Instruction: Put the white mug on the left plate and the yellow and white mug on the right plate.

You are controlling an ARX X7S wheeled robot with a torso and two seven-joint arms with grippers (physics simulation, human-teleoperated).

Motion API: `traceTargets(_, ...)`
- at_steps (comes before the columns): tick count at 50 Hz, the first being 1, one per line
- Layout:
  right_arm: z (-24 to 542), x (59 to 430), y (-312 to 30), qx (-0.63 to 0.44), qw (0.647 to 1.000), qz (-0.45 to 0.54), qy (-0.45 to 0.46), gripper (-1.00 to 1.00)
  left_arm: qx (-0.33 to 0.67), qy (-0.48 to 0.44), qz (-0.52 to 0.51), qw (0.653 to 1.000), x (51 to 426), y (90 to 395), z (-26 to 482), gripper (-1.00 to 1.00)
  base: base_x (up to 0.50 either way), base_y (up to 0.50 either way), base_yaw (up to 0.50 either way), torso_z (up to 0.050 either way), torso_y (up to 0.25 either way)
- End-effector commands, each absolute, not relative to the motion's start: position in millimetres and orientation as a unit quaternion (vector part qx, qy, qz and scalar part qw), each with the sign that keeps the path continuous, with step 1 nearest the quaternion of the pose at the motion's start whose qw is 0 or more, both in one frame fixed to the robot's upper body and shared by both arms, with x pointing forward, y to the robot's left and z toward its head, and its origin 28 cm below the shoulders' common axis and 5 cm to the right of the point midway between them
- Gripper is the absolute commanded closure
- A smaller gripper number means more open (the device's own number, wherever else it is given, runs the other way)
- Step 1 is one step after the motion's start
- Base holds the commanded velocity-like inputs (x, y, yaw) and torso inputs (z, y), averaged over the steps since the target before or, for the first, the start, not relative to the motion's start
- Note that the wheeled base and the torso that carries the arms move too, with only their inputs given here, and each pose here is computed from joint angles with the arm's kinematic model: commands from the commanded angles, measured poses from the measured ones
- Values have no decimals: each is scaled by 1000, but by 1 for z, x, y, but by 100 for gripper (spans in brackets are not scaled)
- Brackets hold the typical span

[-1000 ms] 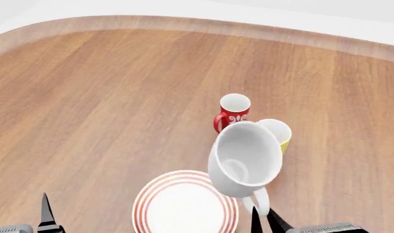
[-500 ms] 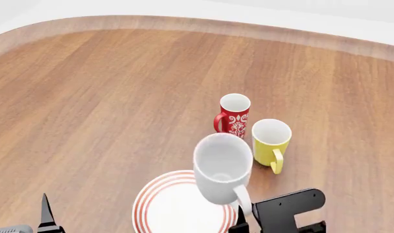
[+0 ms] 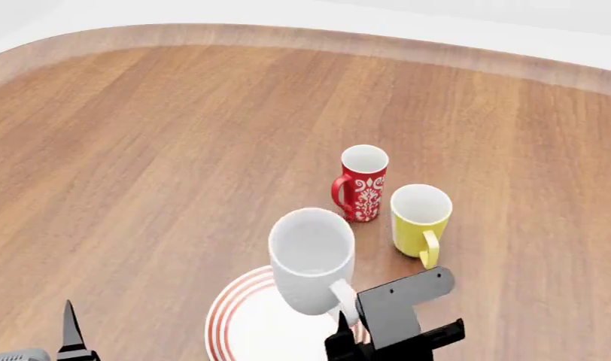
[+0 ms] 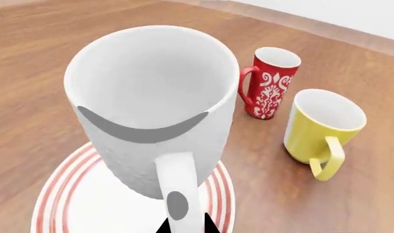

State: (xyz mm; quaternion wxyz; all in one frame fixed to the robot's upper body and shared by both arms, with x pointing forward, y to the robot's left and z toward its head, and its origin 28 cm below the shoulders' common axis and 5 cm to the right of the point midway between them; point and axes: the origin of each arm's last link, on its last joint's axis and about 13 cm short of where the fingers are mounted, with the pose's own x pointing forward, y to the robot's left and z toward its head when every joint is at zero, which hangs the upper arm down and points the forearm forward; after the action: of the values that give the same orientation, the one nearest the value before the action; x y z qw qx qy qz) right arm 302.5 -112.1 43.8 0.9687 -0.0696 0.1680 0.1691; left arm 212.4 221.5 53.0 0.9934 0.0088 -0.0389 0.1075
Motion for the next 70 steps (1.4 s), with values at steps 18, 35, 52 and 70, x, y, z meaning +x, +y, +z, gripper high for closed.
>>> traceTargets(18,23,326,-97,-88,951,206,213,100,-8,-47,89,995,209,219,57,-100,0,0,0,0,0)
traceTargets(35,17,330,-91,-97,941,227,231,100,-10,-49,89,995,207,219,59,-100,0,0,0,0,1)
traceTargets(52,18,330,-93,-98,944,214,230,-100,-11,-49,89,995,208,218,59,-100,0,0,0,0,0)
traceTargets(70,40,234,-129,-56,969,188,148,-100,-8,-49,88,995,205,216,59,-100,0,0,0,0,0)
